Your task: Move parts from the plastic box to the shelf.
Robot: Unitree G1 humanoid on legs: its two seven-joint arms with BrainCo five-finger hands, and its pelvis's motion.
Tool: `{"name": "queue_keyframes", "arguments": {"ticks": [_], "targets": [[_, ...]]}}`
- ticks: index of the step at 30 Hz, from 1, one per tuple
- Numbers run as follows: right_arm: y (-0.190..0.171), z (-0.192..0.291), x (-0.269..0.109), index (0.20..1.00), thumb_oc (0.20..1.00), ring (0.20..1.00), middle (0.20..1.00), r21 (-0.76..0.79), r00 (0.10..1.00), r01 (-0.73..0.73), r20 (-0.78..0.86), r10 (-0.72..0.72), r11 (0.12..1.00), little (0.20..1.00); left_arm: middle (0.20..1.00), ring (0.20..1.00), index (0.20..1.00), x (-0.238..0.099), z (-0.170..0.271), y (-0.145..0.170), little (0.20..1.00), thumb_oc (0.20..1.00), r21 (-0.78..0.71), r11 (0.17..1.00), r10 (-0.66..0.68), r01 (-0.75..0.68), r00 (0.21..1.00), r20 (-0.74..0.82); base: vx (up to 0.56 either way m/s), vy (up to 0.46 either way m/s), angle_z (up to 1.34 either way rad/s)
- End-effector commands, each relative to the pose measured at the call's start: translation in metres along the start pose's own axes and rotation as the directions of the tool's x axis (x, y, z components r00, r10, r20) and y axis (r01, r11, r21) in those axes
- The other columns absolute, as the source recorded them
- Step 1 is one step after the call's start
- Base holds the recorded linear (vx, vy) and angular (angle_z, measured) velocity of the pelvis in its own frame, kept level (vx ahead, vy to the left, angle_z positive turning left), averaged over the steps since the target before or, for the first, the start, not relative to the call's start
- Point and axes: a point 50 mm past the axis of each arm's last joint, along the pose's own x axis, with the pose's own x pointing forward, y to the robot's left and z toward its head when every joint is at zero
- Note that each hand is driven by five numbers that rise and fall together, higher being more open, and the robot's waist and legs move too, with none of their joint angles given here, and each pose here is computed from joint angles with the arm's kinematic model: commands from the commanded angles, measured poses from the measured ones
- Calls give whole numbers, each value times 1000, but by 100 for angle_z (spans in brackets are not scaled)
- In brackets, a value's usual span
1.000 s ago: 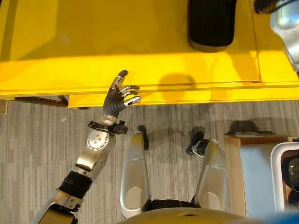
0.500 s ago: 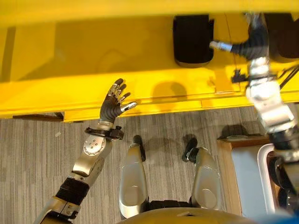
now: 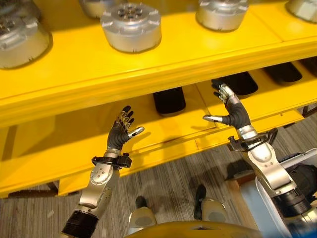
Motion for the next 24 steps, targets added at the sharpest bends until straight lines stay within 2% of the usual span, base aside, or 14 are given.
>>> {"name": "queue_keyframes", "arguments": {"ticks": [1, 8, 13, 18, 24], "targets": [[-7, 38, 5, 1000, 1000, 1000, 1000, -21, 978, 20, 209, -15, 1000, 1000, 1000, 1000, 1000, 3, 14, 9, 1000, 1000, 82, 997, -3, -4, 997, 78, 63, -84, -19], [-15, 28, -18, 1000, 1000, 1000, 1000, -16, 987, 68, 147, -65, 998, 1000, 1000, 1000, 1000, -5, 0, 9, 1000, 1000, 68, 997, 35, -37, 999, 33, 5, -175, -22], [-25, 23, -33, 1000, 1000, 1000, 1000, -4, 988, 114, 102, -113, 993, 1000, 1000, 1000, 1000, -8, -9, 2, 1000, 1000, 46, 999, 8, -8, 1000, -6, -28, -180, -1], [-20, 19, -28, 1000, 1000, 1000, 1000, 12, 991, 92, 94, -93, 996, 1000, 1000, 1000, 1000, -13, -10, 1, 1000, 1000, 34, 999, 5, -5, 1000, -10, 0, -41, -1], [-8, 15, -15, 1000, 1000, 1000, 1000, 59, 995, 25, 96, -31, 998, 1000, 1000, 1000, 1000, -17, -2, 7, 1000, 1000, 52, 999, 10, -11, 1000, 26, 72, 49, -91]]}}
